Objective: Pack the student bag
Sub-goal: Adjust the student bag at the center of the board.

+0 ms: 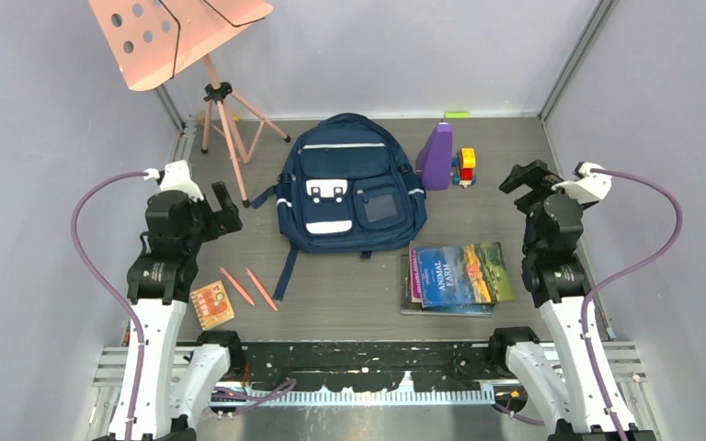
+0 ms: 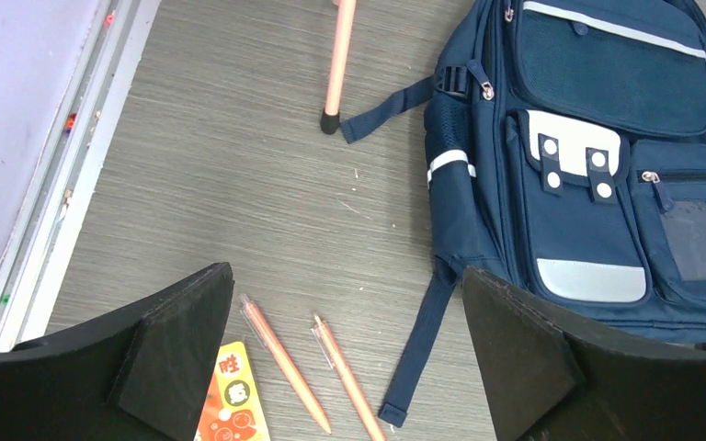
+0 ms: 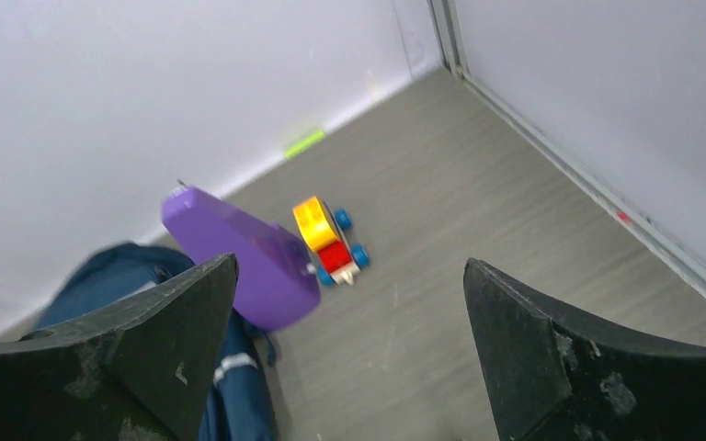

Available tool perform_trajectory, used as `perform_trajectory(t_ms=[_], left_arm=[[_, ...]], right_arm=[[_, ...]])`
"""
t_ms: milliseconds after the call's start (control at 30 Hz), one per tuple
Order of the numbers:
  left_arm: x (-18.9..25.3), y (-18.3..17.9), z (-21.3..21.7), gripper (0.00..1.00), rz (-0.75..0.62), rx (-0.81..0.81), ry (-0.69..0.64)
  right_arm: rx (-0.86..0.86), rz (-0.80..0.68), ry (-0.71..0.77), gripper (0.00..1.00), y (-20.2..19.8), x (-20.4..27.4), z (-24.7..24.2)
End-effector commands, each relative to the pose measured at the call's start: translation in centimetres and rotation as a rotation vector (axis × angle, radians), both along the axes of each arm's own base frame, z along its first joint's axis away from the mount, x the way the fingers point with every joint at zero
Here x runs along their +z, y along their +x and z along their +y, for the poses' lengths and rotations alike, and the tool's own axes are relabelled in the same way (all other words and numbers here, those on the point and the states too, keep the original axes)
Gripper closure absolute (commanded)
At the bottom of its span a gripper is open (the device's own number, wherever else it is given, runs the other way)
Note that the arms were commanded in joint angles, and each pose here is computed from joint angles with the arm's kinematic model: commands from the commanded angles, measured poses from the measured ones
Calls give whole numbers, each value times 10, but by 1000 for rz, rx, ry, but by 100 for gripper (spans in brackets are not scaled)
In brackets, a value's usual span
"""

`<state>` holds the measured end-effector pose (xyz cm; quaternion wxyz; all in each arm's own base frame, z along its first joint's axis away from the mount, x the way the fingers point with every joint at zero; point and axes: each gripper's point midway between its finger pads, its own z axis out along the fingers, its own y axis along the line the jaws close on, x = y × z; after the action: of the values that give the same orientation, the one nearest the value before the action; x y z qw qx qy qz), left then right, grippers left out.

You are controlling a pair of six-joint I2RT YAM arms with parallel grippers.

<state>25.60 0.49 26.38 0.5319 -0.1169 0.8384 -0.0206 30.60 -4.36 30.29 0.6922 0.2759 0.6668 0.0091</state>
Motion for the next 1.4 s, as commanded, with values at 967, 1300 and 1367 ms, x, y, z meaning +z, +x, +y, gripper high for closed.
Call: perform_trajectory(t_ms=[967, 1300, 1367], left_arm=[[-11, 45, -147, 2, 144, -587, -208], [-35, 35, -151, 2, 198, -615, -261], [-32, 35, -143, 2, 182, -589, -224]], right_arm=[[695, 487, -22, 7, 22, -102, 179], [692, 613, -18, 11, 46, -151, 218], [677, 633, -8, 11, 49, -163, 224]])
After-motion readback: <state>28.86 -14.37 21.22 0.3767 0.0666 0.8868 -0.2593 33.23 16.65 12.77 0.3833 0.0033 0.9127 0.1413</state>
